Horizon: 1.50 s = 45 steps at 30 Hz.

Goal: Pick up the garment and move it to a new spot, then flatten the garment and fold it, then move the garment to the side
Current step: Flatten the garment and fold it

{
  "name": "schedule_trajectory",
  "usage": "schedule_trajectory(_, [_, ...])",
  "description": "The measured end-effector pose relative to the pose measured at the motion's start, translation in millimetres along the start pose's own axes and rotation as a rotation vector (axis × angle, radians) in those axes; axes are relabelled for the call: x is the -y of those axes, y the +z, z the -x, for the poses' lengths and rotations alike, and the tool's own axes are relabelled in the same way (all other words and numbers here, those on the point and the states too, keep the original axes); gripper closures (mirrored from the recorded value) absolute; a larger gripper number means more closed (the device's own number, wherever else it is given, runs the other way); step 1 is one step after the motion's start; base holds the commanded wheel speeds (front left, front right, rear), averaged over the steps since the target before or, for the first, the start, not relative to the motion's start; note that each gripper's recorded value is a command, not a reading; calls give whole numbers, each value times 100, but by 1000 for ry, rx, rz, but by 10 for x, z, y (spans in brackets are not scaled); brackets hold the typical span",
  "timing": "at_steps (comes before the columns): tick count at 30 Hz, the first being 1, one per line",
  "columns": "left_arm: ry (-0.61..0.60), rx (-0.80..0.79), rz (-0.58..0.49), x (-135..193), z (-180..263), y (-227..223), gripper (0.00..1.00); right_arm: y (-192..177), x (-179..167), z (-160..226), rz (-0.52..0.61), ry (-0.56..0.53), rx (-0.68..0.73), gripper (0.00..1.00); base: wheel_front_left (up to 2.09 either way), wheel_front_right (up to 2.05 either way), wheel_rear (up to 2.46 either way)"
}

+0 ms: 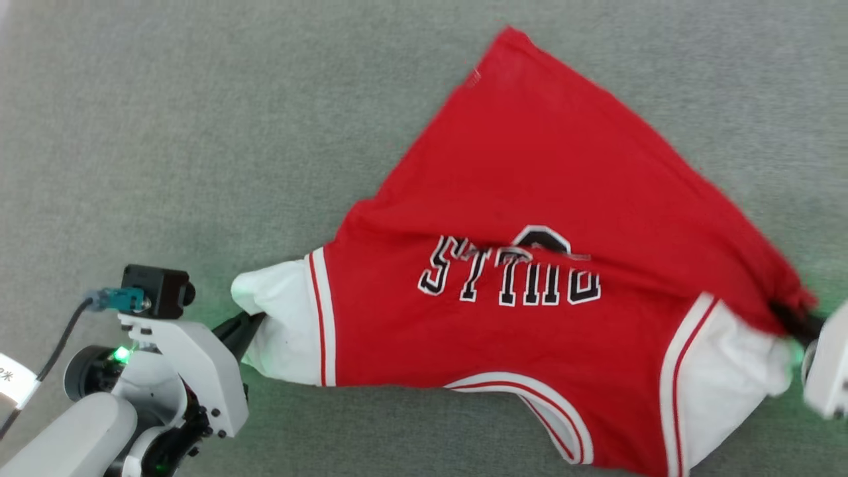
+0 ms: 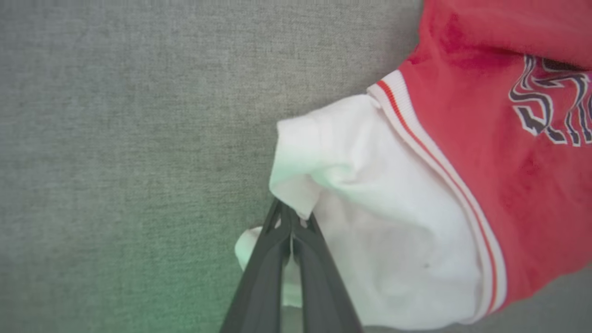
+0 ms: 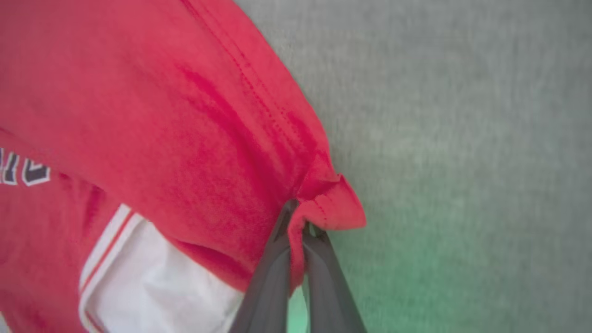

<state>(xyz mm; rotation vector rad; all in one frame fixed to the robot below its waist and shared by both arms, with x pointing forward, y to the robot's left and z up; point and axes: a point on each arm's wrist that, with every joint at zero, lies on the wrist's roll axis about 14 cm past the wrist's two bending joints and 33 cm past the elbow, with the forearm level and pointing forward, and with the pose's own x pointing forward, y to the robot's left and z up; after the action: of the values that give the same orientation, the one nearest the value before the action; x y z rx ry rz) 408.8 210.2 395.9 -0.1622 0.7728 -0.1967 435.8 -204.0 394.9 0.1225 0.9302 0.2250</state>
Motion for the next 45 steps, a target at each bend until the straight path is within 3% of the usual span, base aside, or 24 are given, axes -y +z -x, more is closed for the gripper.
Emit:
schedule_trajectory(5, [-22, 10, -6, 86, -8, 42, 100, -440, -20, 169, -112, -23, -18, 100, 0, 0, 0])
schedule_trajectory(11, [-32, 5, -3, 121, -27, 24, 100, -566, -30, 143, -151, -45, 17, 100, 0, 0, 0])
schedule_trajectory(12, [-34, 5, -4, 127, -31, 27, 100, -568, -22, 133, -162, -45, 27, 95, 0, 0, 0])
schedule_trajectory(13, [-35, 5, -4, 132, -33, 29, 100, -576, -17, 125, -173, -46, 34, 62, 0, 0, 0])
schedule_trajectory(14, [-38, 6, -5, 136, -35, 31, 100, -577, -19, 119, -183, -41, 35, 0, 0, 0, 0])
schedule_trajectory(23, [-47, 12, -4, 166, -9, 17, 100, -389, 52, 364, -122, -47, 62, 0, 0, 0, 0])
schedule_trajectory(28, [-55, 18, 1, 184, 31, 3, 100, 205, -86, 591, -28, -23, 241, 0, 0, 0, 0])
schedule_trajectory(32, [-57, 23, 8, 187, 61, -12, 100, 729, -409, 649, 82, 48, 390, 0, 0, 0, 0])
schedule_trajectory(38, [-60, 42, 21, 182, 75, 24, 100, 1277, -758, 339, 270, 99, 480, 0, 0, 0, 0])
schedule_trajectory(45, [-63, 37, 34, 183, 44, -15, 100, 1685, -1160, -307, 381, 172, 461, 0, 0, 0, 0])
